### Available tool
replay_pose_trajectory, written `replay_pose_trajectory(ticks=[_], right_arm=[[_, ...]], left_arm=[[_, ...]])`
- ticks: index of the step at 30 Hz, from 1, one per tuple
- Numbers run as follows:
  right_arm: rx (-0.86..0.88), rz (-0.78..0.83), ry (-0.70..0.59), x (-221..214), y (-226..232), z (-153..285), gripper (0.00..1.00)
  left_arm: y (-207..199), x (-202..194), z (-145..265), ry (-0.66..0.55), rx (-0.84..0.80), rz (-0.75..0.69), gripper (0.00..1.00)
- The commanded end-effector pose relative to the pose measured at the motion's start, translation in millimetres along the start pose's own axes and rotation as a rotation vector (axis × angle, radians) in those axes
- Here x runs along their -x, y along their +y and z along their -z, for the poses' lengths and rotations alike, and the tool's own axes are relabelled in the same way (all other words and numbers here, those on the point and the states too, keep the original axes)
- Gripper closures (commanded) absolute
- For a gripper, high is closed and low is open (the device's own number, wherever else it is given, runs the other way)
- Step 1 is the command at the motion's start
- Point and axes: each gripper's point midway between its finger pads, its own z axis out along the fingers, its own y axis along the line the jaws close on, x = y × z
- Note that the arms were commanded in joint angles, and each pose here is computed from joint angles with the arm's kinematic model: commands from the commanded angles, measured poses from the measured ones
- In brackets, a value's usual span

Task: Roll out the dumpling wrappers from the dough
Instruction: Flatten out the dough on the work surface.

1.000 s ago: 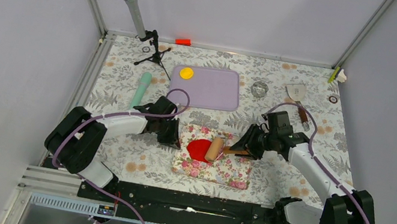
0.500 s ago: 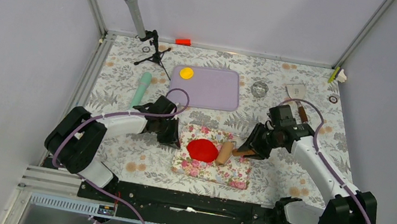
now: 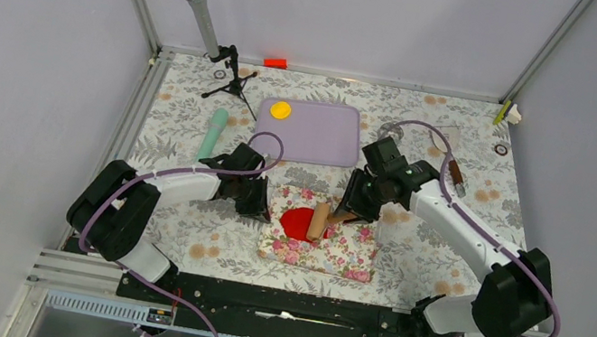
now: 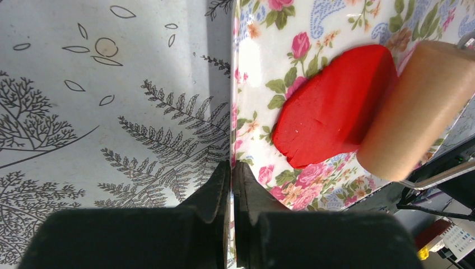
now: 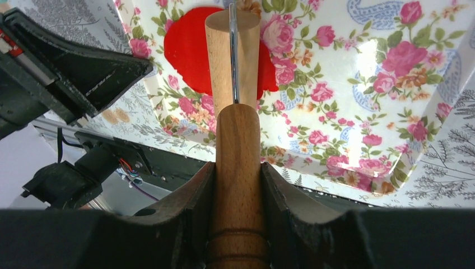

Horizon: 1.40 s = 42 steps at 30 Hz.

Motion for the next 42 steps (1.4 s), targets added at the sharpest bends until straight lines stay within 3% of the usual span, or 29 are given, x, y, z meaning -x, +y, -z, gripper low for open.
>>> replay_pose_trajectory(ticks=[1, 15, 24, 33, 36, 42], right_arm=[[0.051, -0.028, -0.013, 10, 13, -14, 1.00], [-0.103, -0.052, 0.117, -41, -53, -37, 1.00], [-0.238, -0.076, 0.136, -71, -100, -24, 1.00], [-0.314, -0.126, 0.126, -71, -137, -5, 1.00], [-0.303, -0.122, 0.098, -61, -134, 5, 1.00], [-0.083, -0.089, 0.012, -20, -60, 32, 1.00]], left_arm=[[-14, 20, 2, -0.056, -0.046, -0.009, 1.00], [-11, 18, 0, -0.049, -0.036, -0.001, 1.00], [-8, 18, 0, -0.050, -0.022, 0.003, 1.00], [-7, 16, 1, -0.050, -0.024, -0.005, 1.00], [-8, 16, 1, -0.052, -0.027, -0.006, 1.00], [-11, 18, 3, -0.060, -0.037, -0.008, 1.00]])
